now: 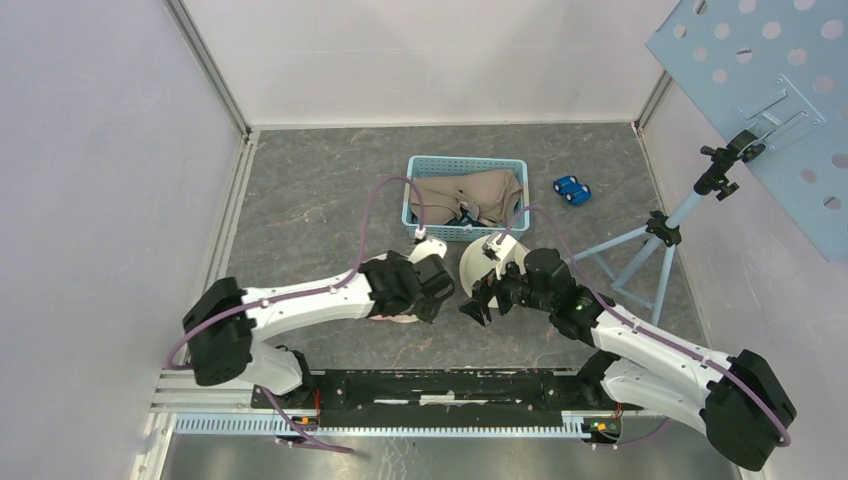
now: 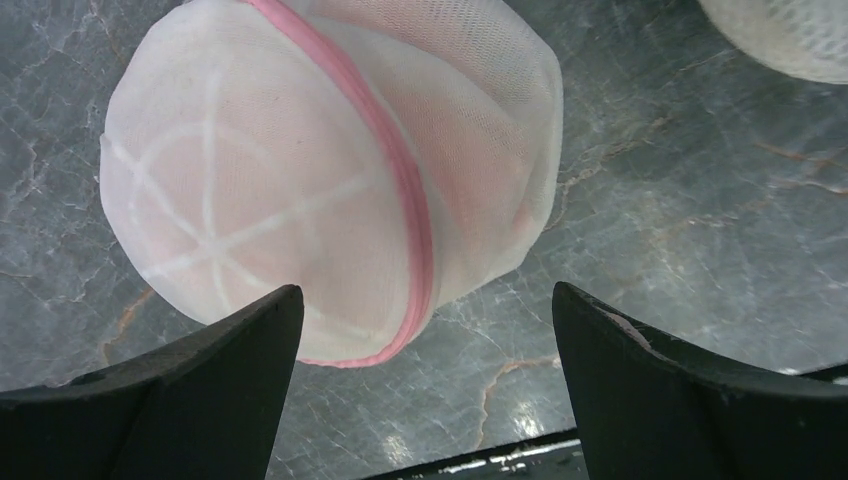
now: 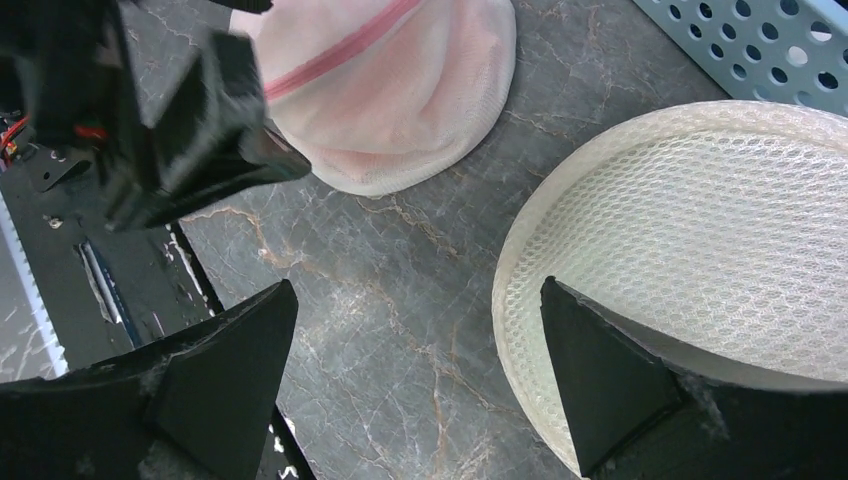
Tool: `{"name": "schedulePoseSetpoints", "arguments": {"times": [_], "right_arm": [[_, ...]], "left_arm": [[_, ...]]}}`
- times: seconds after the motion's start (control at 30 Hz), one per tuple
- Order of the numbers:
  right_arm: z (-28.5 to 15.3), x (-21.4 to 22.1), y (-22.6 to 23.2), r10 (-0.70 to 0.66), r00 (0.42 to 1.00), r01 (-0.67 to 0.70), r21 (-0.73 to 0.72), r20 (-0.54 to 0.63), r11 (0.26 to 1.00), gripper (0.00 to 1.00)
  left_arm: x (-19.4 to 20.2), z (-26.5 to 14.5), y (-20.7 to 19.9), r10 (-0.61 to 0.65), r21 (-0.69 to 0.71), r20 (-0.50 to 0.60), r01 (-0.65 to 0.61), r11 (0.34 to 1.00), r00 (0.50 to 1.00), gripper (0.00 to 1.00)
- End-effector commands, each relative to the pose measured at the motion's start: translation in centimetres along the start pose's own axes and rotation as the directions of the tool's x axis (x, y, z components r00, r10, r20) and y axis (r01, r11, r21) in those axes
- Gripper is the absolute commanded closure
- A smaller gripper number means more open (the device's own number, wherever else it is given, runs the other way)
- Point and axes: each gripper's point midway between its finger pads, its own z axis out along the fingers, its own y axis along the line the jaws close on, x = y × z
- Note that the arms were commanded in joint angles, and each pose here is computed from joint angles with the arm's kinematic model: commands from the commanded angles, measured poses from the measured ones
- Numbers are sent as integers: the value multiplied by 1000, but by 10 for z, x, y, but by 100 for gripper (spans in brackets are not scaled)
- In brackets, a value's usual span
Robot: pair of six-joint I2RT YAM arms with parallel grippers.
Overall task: Unzip the laundry bag and remove the bra
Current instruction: Adjust the laundry bag at the center of the board.
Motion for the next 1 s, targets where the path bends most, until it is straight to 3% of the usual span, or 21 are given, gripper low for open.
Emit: {"name": "schedulePoseSetpoints", "arguments": {"times": [0.0,0.13,0.23,0.47,0.53,0.57,0.67,0.93,0.97], "right_arm": [[-4,-4,-3,-20,999,19,27,27,999,2],[-5,-1,-5,-17,999,16,34,29,999,2],[-4,3,-5,-14,1000,14,30,22,999,2],[1,2,-6,-10,1000,9,31,16,999,2],[2,1,-6,-12,1000,12,31,14,999,2],[2,0,-6,-13,1000,13,33,14,999,2],[5,-4,-7,-15,1000,15,35,18,999,2],[33,-32,-9,2,1000,-3,23,28,1000,2],[38,-40,-9,1,999,-1,17,33,1000,2]], "left_arm": [[-17,5,8,47,-127,63,-39,991,997,0],[-13,13,10,48,-162,53,-39,986,997,5],[-11,15,9,39,-156,58,-30,987,998,15],[-10,2,8,30,-53,118,-24,998,993,66],[-4,0,12,70,-47,106,-66,997,992,91],[0,-2,16,97,-61,85,-92,994,992,97],[16,-2,25,152,-77,23,-150,986,988,98],[33,-25,14,92,84,20,-93,992,996,98],[35,-28,14,84,97,16,-85,992,996,91]]}}
